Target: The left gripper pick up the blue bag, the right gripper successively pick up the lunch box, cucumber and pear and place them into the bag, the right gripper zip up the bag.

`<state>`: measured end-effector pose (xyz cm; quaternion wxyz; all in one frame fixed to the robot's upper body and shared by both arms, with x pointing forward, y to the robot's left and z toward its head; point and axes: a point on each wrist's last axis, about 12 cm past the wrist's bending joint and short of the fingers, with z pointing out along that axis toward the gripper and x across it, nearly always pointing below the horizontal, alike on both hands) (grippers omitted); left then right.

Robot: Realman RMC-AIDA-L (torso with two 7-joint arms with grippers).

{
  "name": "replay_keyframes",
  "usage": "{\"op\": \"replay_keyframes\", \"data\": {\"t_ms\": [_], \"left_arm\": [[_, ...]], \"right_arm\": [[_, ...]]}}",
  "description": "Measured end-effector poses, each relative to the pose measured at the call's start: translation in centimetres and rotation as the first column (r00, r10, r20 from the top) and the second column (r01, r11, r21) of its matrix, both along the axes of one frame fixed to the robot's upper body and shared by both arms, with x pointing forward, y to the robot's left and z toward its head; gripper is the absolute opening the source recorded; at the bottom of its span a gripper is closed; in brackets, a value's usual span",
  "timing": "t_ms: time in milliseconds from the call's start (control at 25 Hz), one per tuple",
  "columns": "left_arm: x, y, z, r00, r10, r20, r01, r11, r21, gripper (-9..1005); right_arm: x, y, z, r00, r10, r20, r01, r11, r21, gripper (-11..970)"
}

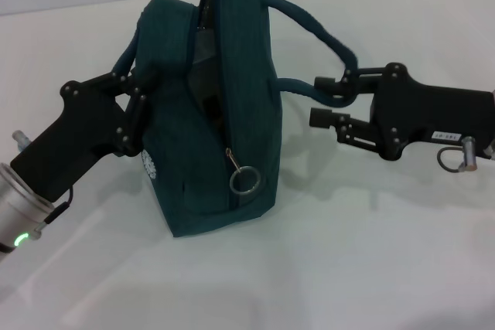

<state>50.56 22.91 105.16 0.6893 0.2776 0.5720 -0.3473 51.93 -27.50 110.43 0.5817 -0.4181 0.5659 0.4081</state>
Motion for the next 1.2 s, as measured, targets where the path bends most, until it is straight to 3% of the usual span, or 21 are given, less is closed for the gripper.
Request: {"op": "replay_keyframes", "data": {"t_ms": [320, 520, 640, 800, 960, 1200], "left_arm": [[0.0, 0.0, 0.0, 1.000, -0.004, 0.002, 0.004, 1.000, -0.001, 46], [-0.1, -0.1, 0.1, 1.000, -0.008, 0.006, 0.008, 1.000, -0.001, 47], [0.0, -0.1, 0.1, 1.000, -0.009, 0.008, 0.009, 1.000, -0.002, 47], [0.0, -0.1, 0.1, 1.000, -0.007, 0.009, 0.007, 1.000, -0.004, 47], [0.1, -0.2, 0.2, 1.000, -0.007, 0.015, 0.007, 1.000, -0.003, 47], [0.3, -0.5, 0.4, 1.000, -0.013, 0.028, 0.013, 1.000, -0.001, 48]], "right_arm": [[-0.2, -0.7, 0.3, 0.999, -0.035, 0.015, 0.035, 0.999, 0.034, 375], [-0.3, -2.1, 0.6, 0.991, -0.129, 0.037, 0.125, 0.987, 0.098, 521], [-0.4, -2.3, 0.7, 0.989, -0.143, 0.046, 0.138, 0.985, 0.108, 549], [-0.5, -0.9, 0.4, 1.000, -0.017, 0.023, 0.016, 0.999, 0.040, 586], [-0.9, 0.9, -0.3, 0.986, 0.145, -0.085, -0.150, 0.987, -0.051, 591], [-1.4, 1.5, -1.1, 0.962, 0.207, -0.179, -0.227, 0.969, -0.098, 575]]}}
